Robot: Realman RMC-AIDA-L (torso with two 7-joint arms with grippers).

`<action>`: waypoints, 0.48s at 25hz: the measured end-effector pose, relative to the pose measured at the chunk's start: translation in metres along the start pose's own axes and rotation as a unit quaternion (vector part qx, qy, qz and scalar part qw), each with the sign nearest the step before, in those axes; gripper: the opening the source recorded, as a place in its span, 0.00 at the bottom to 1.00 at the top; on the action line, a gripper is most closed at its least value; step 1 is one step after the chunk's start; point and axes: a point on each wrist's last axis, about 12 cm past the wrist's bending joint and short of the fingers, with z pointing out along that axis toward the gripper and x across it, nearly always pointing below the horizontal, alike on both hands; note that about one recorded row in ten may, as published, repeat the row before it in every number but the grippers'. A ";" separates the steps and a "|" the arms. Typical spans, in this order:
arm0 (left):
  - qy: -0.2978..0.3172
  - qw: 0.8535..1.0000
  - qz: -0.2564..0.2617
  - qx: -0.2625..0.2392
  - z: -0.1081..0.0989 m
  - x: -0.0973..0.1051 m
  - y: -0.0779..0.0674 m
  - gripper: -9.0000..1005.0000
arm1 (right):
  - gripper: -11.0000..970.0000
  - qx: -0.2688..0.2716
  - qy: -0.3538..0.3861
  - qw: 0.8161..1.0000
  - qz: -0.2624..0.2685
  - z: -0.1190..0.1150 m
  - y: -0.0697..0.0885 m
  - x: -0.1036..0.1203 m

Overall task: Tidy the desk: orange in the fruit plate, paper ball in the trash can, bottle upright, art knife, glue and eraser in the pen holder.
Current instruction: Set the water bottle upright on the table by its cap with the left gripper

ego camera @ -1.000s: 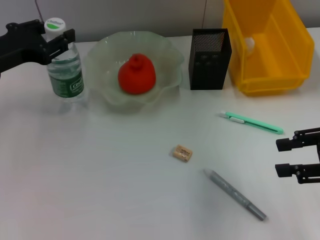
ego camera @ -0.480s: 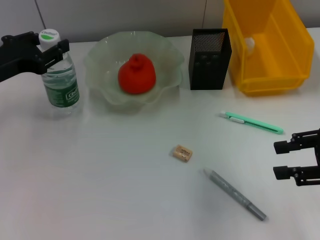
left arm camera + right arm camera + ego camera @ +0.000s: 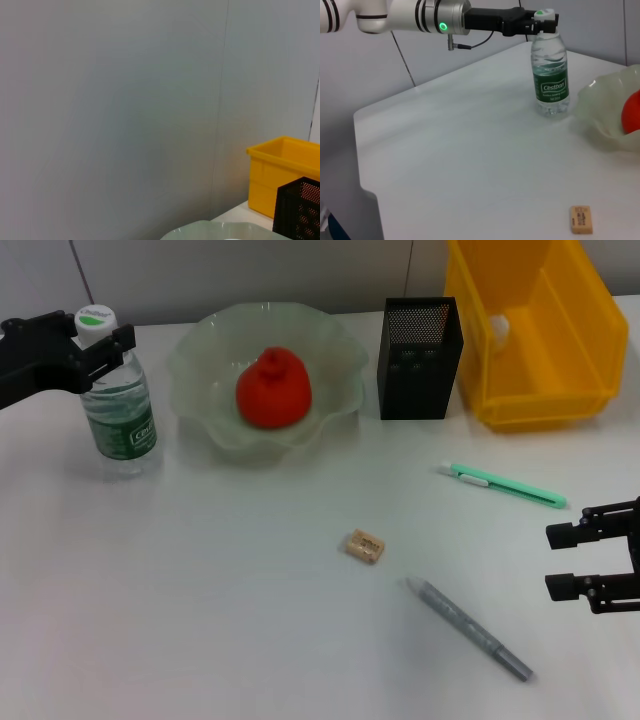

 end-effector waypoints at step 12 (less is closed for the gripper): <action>0.004 1.000 -0.009 0.002 0.002 0.004 -0.001 0.45 | 0.62 -0.002 -0.003 1.000 0.002 0.001 -0.001 0.002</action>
